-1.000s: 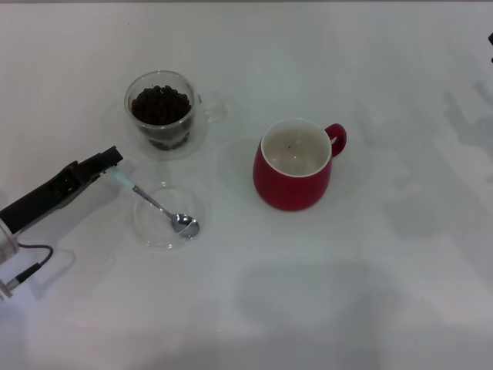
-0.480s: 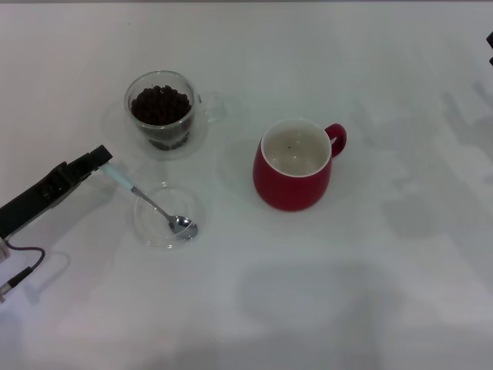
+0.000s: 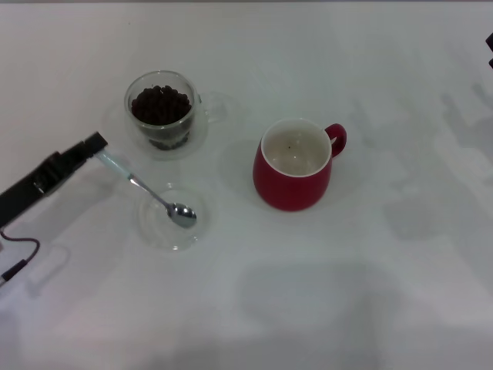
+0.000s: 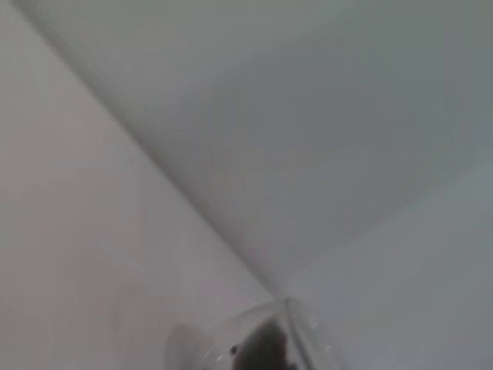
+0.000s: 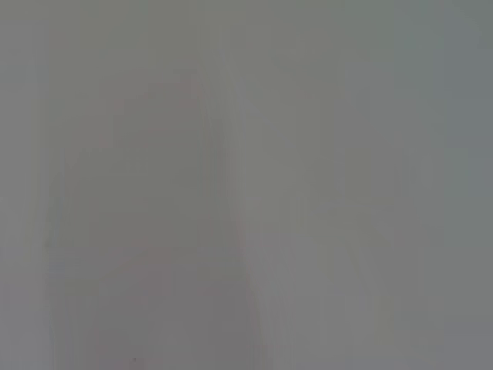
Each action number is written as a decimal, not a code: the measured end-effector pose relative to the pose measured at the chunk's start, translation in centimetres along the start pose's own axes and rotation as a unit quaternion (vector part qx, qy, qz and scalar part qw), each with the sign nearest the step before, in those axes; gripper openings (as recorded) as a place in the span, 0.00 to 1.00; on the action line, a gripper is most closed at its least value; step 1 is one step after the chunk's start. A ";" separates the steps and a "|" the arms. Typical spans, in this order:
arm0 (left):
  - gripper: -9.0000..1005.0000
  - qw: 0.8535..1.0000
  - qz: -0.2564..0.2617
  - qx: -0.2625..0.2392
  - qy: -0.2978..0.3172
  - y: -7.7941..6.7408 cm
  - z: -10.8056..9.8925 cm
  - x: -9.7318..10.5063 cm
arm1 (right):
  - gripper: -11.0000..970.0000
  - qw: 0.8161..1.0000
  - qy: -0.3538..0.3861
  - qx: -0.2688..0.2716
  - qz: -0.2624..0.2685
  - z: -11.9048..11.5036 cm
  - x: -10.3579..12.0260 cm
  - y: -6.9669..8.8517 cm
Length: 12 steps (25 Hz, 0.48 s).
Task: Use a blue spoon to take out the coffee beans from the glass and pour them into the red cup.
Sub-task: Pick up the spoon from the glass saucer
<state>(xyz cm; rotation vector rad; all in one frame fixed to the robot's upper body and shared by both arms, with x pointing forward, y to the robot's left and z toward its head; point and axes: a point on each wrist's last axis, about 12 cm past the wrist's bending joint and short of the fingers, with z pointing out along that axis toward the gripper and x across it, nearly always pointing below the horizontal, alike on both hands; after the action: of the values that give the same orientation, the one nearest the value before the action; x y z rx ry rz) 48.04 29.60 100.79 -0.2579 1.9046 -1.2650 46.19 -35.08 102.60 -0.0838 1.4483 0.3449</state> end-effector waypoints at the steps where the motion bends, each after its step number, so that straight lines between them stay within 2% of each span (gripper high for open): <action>1: 0.13 1.000 0.002 0.004 -0.003 -0.1 -0.1 -0.1 | 0.66 1.000 -0.001 0.000 0.000 0.0 0.0 0.0; 9: 0.13 0.999 0.013 0.023 -0.020 -0.4 -0.8 -1.3 | 0.66 1.000 -0.004 -0.002 0.002 0.1 0.0 0.1; 12: 0.13 0.998 0.019 0.039 -0.046 -0.7 -1.4 -2.4 | 0.66 1.000 -0.004 -0.002 0.003 0.0 0.0 0.2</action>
<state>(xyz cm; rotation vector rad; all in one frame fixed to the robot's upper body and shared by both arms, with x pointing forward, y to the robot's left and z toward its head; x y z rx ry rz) 48.45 31.55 102.84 -0.2348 1.7694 -1.2777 46.18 -34.92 102.66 -0.0819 1.4399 0.3524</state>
